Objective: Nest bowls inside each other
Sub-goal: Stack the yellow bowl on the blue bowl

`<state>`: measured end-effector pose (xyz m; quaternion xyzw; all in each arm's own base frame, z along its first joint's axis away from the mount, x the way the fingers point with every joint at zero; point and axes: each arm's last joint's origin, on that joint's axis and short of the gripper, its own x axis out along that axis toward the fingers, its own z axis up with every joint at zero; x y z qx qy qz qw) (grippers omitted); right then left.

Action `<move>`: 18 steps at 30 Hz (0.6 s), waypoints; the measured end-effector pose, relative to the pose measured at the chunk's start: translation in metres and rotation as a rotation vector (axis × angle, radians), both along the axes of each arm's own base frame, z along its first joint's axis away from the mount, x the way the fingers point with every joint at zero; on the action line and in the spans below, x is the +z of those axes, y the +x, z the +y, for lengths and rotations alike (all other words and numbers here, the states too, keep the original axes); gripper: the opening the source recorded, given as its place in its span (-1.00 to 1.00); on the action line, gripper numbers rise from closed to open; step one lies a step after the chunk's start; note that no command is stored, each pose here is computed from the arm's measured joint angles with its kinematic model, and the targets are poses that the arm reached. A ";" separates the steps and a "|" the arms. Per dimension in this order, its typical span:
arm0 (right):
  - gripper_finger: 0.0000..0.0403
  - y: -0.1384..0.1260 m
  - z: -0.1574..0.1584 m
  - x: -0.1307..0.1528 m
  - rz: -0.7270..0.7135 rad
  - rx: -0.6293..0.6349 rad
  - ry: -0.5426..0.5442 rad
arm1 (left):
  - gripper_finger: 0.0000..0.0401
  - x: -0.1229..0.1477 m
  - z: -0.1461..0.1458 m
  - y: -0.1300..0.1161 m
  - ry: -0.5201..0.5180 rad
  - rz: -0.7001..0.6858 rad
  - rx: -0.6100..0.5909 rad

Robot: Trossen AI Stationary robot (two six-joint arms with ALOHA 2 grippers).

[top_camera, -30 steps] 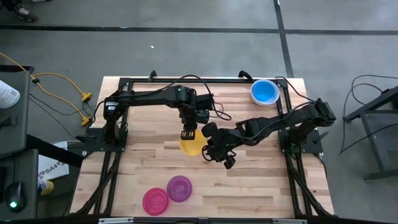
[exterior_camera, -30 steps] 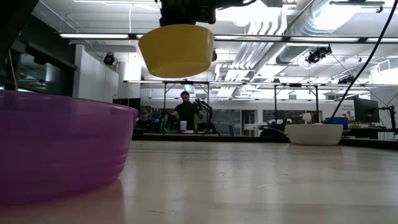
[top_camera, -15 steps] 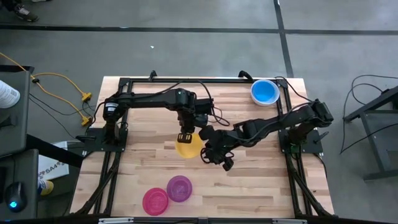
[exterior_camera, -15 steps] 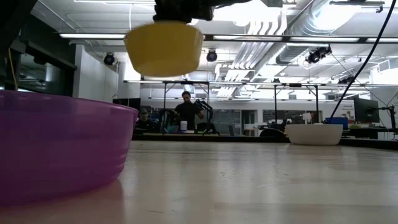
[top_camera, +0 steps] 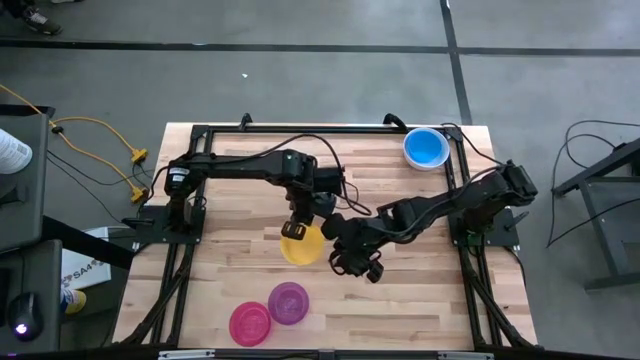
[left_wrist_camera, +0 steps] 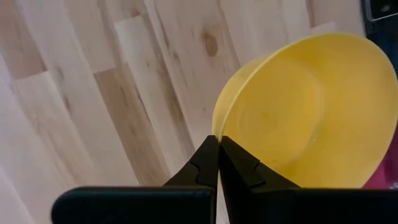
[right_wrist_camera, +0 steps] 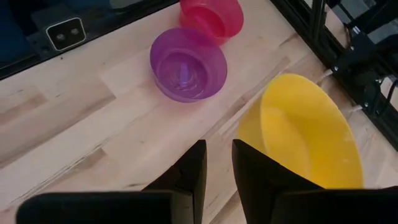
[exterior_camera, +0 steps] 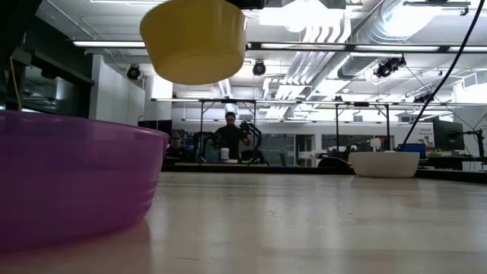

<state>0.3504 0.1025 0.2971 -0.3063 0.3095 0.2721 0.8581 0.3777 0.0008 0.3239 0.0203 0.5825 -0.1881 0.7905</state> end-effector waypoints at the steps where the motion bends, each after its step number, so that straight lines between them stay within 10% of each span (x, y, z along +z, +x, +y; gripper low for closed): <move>1: -0.65 0.000 0.000 0.000 -0.001 0.002 -0.001 | -1.00 0.000 0.000 0.001 -0.003 -0.007 -0.004; 18: -0.65 -0.006 0.000 -0.005 0.080 -0.213 -0.008 | -1.00 -0.001 0.015 -0.002 0.024 0.068 0.250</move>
